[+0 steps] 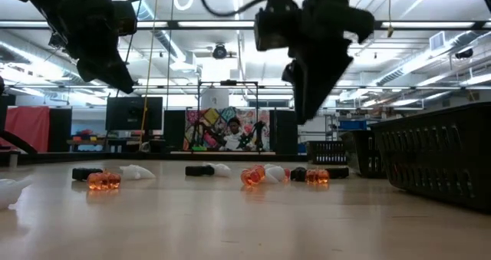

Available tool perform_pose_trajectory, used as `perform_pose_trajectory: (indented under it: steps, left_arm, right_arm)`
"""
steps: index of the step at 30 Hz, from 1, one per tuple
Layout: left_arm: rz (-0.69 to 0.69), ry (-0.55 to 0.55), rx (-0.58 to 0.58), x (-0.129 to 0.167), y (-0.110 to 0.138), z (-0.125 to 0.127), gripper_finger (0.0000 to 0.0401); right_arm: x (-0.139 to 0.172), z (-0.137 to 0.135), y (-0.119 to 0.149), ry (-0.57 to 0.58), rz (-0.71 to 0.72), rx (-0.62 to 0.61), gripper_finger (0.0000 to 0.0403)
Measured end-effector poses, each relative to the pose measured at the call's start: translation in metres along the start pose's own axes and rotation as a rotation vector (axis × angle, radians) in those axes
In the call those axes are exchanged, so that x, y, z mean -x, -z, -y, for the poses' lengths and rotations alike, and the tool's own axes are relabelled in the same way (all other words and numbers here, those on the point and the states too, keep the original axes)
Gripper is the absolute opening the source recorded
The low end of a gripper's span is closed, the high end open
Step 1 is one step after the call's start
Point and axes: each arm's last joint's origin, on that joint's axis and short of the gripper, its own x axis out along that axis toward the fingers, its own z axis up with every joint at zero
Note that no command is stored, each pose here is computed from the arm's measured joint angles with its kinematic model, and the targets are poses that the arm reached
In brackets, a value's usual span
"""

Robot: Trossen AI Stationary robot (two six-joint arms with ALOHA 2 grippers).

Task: Sort Halloween decoration
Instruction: Put the black skeleton toy into the bottom black bin

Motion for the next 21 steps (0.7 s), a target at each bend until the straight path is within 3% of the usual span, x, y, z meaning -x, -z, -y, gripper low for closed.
perform_pose_trajectory:
  steps: [13, 21]
  left_arm:
    - [-0.006, -0.004, 0.002, 0.0, 0.001, 0.0, 0.0124]
    - [-0.008, -0.006, 0.01, 0.0, 0.001, -0.001, 0.0124]
  right_arm:
    - [-0.061, -0.012, 0.01, 0.011, -0.223, 0.165, 0.0172]
    - [-0.065, -0.011, 0.01, 0.045, -0.229, 0.245, 0.0172]
